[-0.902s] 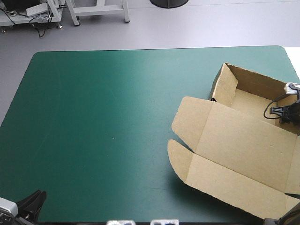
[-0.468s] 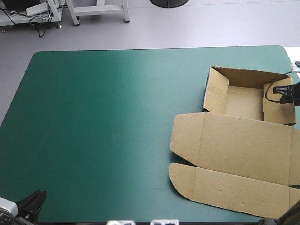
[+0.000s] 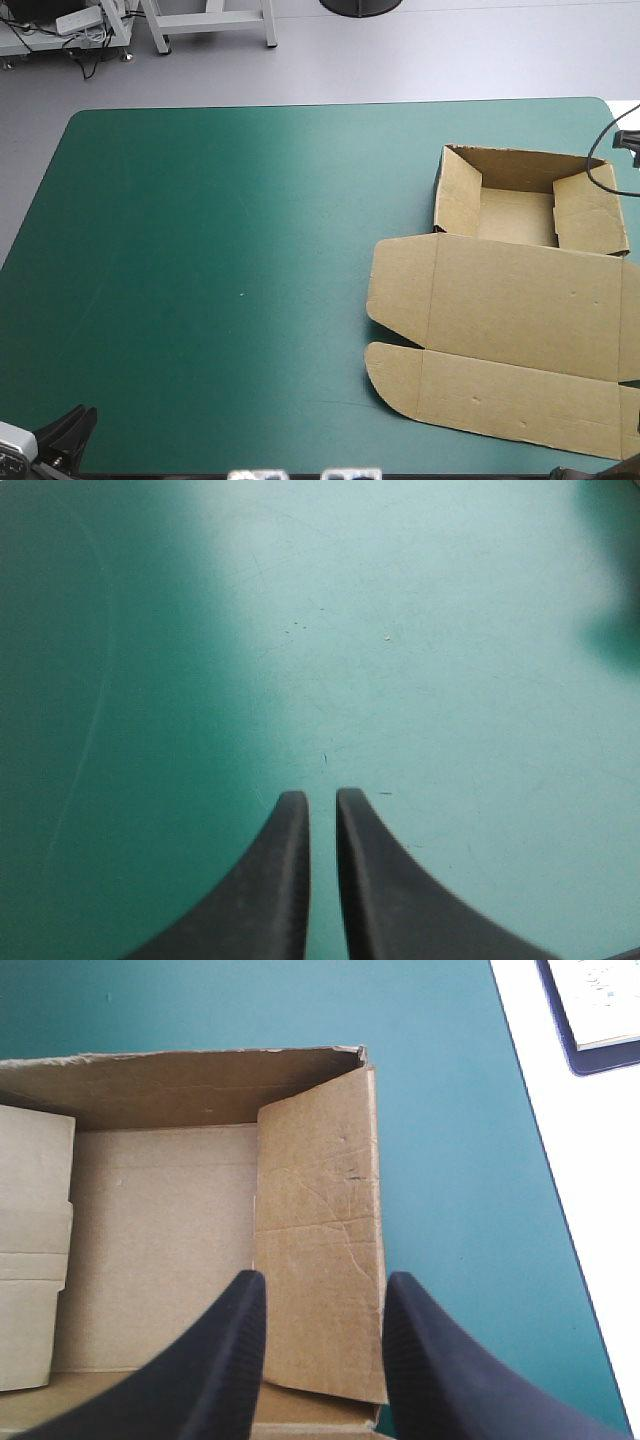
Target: Fold the box
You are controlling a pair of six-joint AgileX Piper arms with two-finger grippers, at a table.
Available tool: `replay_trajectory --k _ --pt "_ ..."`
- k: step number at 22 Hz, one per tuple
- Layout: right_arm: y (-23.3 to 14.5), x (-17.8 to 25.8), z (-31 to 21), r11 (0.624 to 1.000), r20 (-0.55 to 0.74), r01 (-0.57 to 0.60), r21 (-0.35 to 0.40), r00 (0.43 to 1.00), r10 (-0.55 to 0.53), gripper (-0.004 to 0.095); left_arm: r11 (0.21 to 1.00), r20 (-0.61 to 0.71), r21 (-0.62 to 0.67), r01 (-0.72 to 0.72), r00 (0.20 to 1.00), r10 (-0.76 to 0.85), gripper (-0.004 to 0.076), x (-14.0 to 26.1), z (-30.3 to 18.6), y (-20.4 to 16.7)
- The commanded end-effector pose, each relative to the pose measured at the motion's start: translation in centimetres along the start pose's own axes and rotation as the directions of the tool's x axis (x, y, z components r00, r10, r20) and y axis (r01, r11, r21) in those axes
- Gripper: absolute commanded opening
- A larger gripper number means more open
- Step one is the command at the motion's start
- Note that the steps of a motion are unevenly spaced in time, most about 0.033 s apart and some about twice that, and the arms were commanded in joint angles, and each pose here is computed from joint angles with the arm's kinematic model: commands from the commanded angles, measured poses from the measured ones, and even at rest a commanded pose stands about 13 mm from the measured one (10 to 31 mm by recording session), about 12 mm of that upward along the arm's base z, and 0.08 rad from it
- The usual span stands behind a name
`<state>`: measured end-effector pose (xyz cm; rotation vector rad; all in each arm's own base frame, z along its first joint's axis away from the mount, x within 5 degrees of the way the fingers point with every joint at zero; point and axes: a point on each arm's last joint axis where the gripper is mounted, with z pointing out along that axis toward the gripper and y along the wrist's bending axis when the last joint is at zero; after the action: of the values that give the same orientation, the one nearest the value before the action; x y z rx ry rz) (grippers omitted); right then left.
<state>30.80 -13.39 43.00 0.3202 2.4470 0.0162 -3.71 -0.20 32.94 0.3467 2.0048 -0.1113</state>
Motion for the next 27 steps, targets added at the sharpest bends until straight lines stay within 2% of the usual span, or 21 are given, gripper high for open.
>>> replay_trajectory --k 1,3,7,8,11,14,16,19,23,27 --pt "1.5 0.5 -6.4 1.0 0.147 -0.012 0.003 0.989 0.012 0.0155 1.0 0.046 -0.014 -0.009 0.999 0.01 0.0062 -1.0 -0.1 0.3" --pt "2.5 1.1 -8.4 0.999 0.194 -0.009 -0.038 0.981 0.016 0.0003 1.0 0.045 -0.023 -0.012 0.999 0.013 0.0062 -1.0 -0.1 0.3" --pt "5.4 3.1 -13.6 0.981 0.344 0.059 -0.185 0.939 0.009 -0.0009 0.997 0.034 -0.057 -0.046 0.998 0.048 0.006 -0.9 -0.1 0.6" --pt "5.8 3.6 -14.4 0.979 0.361 0.069 -0.189 0.933 0.004 -0.0009 0.996 0.031 -0.07 -0.052 0.998 0.054 0.006 -0.9 -0.1 0.8" --pt "6.7 5.4 -16.9 0.984 0.415 0.108 -0.142 0.909 -0.04 -0.0009 0.991 0.022 -0.114 -0.066 0.997 0.069 0.006 -0.9 -0.1 1.2" --pt "7.2 9.9 -19.2 0.991 0.415 0.135 0.015 0.9 -0.129 -0.0009 0.99 0.019 -0.123 -0.07 0.997 0.073 0.006 -0.9 -0.1 1.2" --pt "7.0 13.3 -19.9 0.987 0.403 0.137 0.083 0.901 -0.159 -0.0009 0.99 0.021 -0.126 -0.07 0.997 0.074 0.006 -0.9 -0.1 1.3" --pt "6.5 19.0 -20.2 0.983 0.403 0.153 0.098 0.897 -0.18 -0.001 0.989 0.029 -0.131 -0.072 0.997 0.076 0.006 -0.9 0.0 1.3" --pt "5.2 24.6 -18.3 0.976 0.403 0.124 0.178 0.896 -0.187 -0.0013 0.994 -0.03 -0.089 -0.062 0.998 0.059 0.006 0.5 1.8 1.0" --pt "4.9 28.2 -15.8 0.986 0.434 0.091 0.139 0.89 -0.143 -0.0013 0.998 0.024 -0.034 -0.048 0.999 0.049 0.006 1.2 2.3 0.4"
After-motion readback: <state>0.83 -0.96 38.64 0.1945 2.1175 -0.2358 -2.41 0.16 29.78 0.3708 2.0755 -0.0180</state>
